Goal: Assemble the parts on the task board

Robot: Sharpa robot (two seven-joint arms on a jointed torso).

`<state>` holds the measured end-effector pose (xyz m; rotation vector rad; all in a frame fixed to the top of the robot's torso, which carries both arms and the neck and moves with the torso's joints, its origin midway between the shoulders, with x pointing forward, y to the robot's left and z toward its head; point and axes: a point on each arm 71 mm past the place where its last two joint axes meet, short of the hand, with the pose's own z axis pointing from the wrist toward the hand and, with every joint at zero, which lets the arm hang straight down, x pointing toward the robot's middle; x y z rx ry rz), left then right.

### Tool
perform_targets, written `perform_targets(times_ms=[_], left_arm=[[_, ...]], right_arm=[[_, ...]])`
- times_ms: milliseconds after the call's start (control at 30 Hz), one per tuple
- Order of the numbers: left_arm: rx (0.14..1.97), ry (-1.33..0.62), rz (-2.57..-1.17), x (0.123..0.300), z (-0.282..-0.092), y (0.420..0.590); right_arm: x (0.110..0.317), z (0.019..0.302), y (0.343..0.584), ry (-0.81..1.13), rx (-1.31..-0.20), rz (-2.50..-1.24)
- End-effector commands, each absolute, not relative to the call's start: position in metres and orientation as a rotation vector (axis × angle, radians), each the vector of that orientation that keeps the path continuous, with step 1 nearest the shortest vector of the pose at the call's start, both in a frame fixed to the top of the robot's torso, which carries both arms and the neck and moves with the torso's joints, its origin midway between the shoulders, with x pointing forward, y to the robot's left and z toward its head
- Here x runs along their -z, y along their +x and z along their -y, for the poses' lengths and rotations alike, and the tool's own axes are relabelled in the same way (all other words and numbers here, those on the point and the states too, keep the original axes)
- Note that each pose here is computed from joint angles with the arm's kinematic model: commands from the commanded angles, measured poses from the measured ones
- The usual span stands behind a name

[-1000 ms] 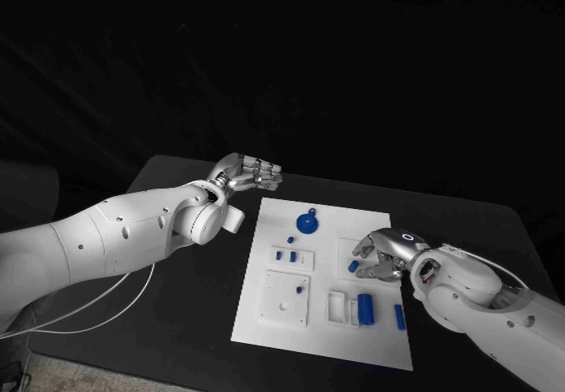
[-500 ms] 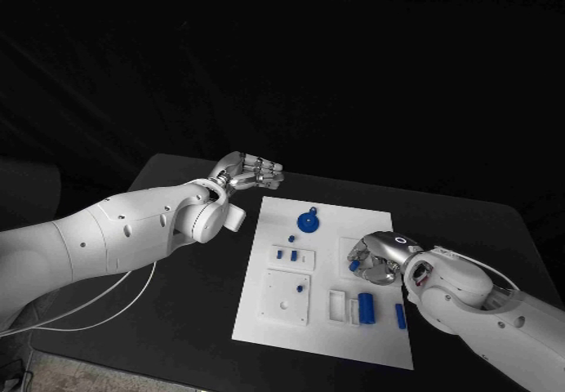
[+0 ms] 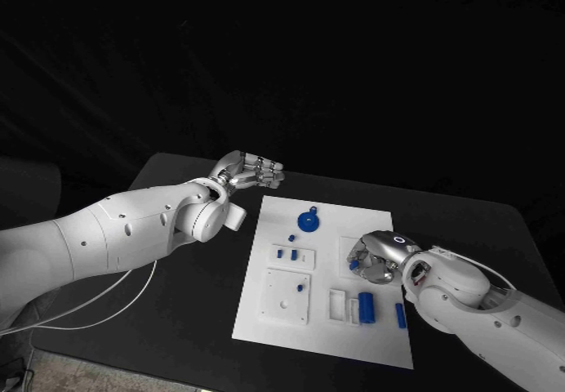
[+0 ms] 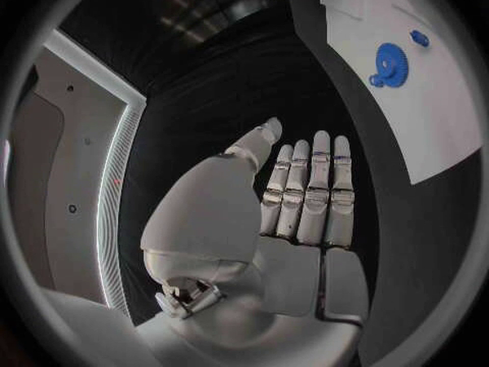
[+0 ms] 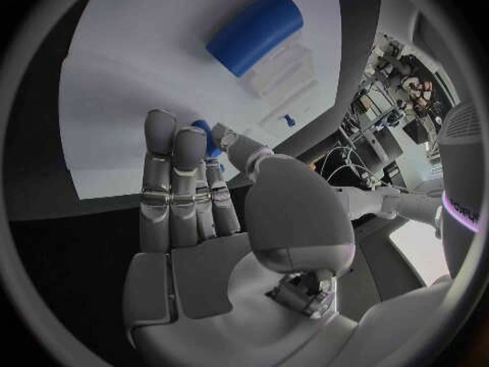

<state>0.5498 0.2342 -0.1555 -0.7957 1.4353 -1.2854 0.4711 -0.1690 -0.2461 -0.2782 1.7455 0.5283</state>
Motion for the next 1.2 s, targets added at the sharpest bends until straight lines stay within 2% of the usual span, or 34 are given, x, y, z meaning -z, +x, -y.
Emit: perform_targets(times_ms=[33,333,567,933,1200], left_arm=[[1.305,-0.791,-1.437,0.154,-0.232,0.550],[1.303,-0.792,-1.440,0.154,-0.233,0.550],[1.299,-0.794,-1.438,0.154,-0.235,0.551],[1.288,-0.798,-1.433,0.155,-0.239,0.552],[1.288,-0.797,-1.431,0.155,-0.238,0.552]], right_arm=[[0.246,0.165,0.469,-0.292,-0.538,-1.718],[0.242,0.163,0.470,-0.282,-0.528,-1.657],[0.237,0.161,0.467,-0.261,-0.564,-1.638],[0.208,0.150,0.459,-0.252,-0.698,-1.558],[0.198,0.128,0.448,-0.302,-0.785,-1.527]])
